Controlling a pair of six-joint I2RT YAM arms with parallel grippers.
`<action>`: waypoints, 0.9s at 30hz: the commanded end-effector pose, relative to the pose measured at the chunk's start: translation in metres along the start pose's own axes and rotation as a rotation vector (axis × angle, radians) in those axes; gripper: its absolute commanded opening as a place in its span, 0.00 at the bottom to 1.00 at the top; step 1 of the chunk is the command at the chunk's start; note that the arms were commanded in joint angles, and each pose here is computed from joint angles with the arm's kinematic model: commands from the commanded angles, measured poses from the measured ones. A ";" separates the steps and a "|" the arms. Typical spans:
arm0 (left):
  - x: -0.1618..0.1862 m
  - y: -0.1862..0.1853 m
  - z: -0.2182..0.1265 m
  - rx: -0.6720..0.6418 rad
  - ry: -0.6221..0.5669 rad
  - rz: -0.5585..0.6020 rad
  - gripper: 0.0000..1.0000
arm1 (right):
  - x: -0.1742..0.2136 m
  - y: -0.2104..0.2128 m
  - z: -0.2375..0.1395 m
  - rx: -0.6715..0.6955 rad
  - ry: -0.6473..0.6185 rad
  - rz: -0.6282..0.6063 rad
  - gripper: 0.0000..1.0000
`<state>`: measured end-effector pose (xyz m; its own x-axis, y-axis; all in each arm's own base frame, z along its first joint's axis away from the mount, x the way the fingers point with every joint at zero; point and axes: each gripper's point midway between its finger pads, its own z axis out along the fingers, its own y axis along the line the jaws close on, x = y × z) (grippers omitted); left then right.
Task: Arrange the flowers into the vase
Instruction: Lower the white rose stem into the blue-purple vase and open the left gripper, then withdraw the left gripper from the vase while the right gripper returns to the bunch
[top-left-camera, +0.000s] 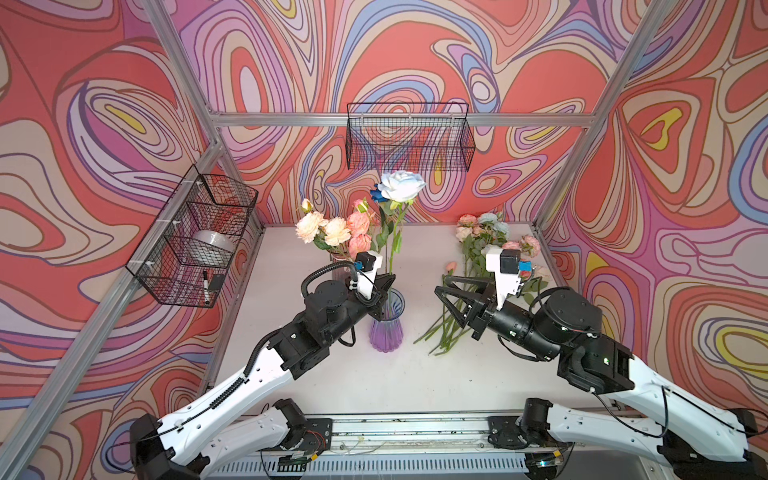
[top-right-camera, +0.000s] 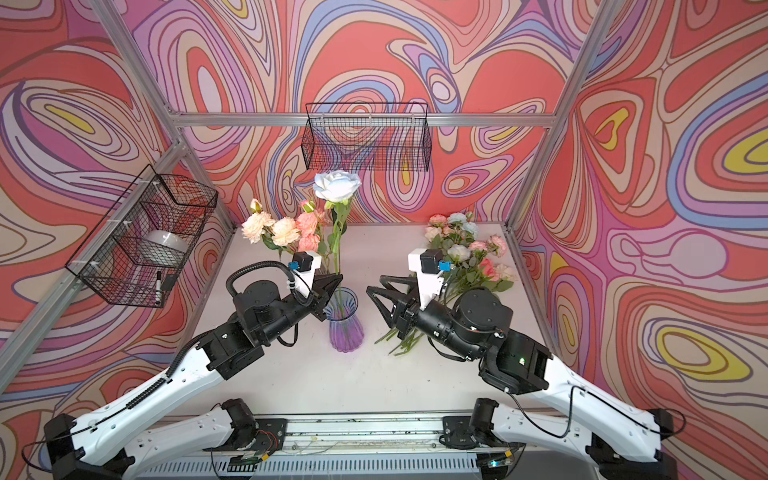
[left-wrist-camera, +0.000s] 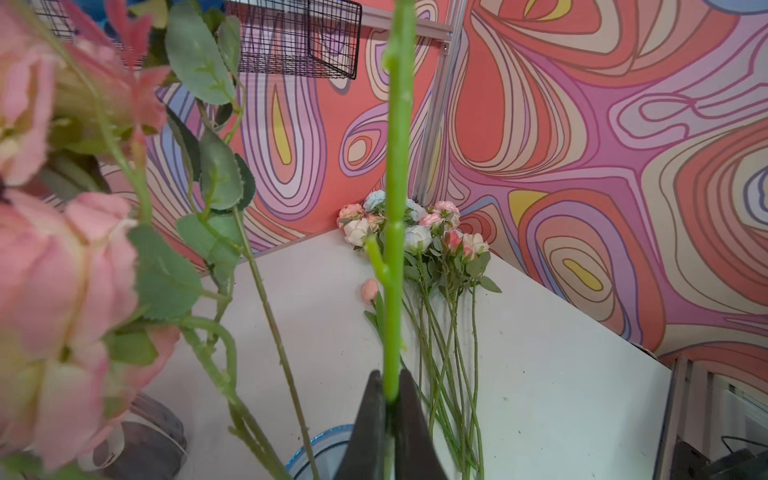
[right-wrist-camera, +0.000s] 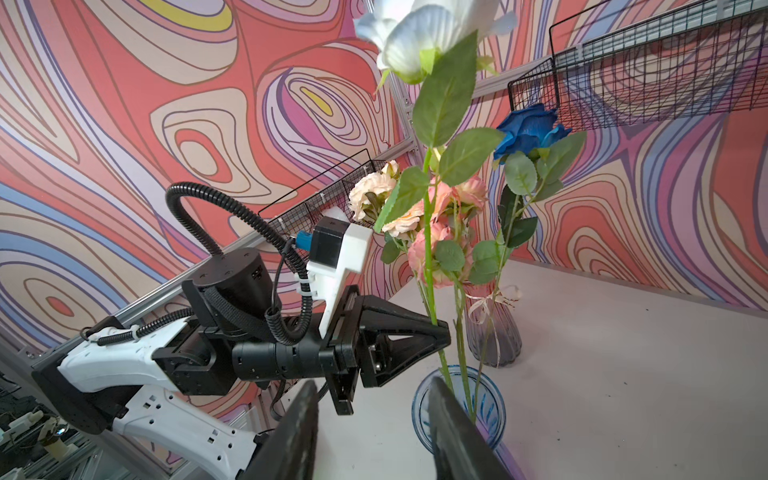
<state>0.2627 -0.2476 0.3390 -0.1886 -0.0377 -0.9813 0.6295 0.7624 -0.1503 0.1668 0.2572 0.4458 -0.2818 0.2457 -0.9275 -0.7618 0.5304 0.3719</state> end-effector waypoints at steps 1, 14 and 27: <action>-0.011 0.006 -0.007 -0.038 -0.051 -0.051 0.17 | 0.002 -0.005 -0.002 0.024 -0.007 0.003 0.45; -0.063 -0.027 -0.050 0.126 -0.102 -0.181 0.67 | 0.023 -0.048 0.002 0.251 0.019 0.060 0.53; -0.027 -0.031 -0.105 0.241 -0.096 -0.383 0.94 | 0.129 -0.177 0.014 0.678 0.255 0.291 0.52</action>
<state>0.1753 -0.2019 0.4108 -0.2822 -0.3660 -0.8868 0.7186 0.5318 -0.4481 0.2621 0.2199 0.2961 -0.5178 0.2453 -0.8196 -0.2334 0.8812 0.4112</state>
